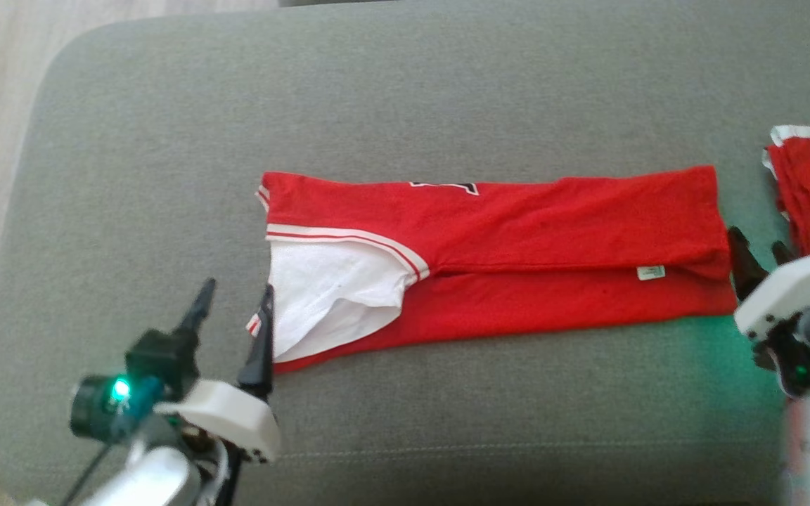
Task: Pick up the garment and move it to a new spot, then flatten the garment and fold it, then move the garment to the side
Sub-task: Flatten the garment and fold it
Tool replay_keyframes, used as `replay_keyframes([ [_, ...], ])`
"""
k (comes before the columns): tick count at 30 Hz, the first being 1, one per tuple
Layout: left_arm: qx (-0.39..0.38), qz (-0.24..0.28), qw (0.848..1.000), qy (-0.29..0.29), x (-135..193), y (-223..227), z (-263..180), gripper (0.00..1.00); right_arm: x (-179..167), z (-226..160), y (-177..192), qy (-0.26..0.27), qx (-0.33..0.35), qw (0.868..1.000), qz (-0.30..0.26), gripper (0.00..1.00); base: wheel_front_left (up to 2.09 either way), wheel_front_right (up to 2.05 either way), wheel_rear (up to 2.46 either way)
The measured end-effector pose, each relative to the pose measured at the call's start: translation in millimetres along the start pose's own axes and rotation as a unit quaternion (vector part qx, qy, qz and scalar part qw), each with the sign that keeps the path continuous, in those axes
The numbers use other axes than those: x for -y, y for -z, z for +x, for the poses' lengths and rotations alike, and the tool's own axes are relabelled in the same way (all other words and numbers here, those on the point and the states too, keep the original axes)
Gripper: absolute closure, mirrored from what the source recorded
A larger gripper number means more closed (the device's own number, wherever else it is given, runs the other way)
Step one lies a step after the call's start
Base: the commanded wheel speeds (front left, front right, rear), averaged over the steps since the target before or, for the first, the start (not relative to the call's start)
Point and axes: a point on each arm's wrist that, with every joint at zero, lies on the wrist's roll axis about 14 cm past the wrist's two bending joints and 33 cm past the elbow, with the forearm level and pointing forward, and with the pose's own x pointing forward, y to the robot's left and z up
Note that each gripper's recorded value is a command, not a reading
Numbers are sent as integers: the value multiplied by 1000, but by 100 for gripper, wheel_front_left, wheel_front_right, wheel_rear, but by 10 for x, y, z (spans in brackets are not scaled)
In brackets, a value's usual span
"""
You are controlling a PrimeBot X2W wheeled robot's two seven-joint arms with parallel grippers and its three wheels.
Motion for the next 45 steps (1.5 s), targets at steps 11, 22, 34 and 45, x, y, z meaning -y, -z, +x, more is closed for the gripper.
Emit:
replay_keyframes([
  [11, 4, -26, 1000, -10, 79, 84, -196, 0, -83, 258, 441, 23, -102, 993, -62, 0, 0, 0, 0],
  [22, 1, -27, 1000, -15, 23, 131, -173, 0, -50, 295, 518, 34, -146, 986, -68, 47, 0, 0, 0],
  [34, 7, -29, 1000, 6, 114, 95, -86, 0, -99, 151, 366, 13, -120, 991, -54, 100, 0, 0, 0],
  [45, 18, -29, 998, 48, 372, 20, -74, 0, 159, -265, -674, 48, -19, 987, -151, 100, 0, 0, 0],
])
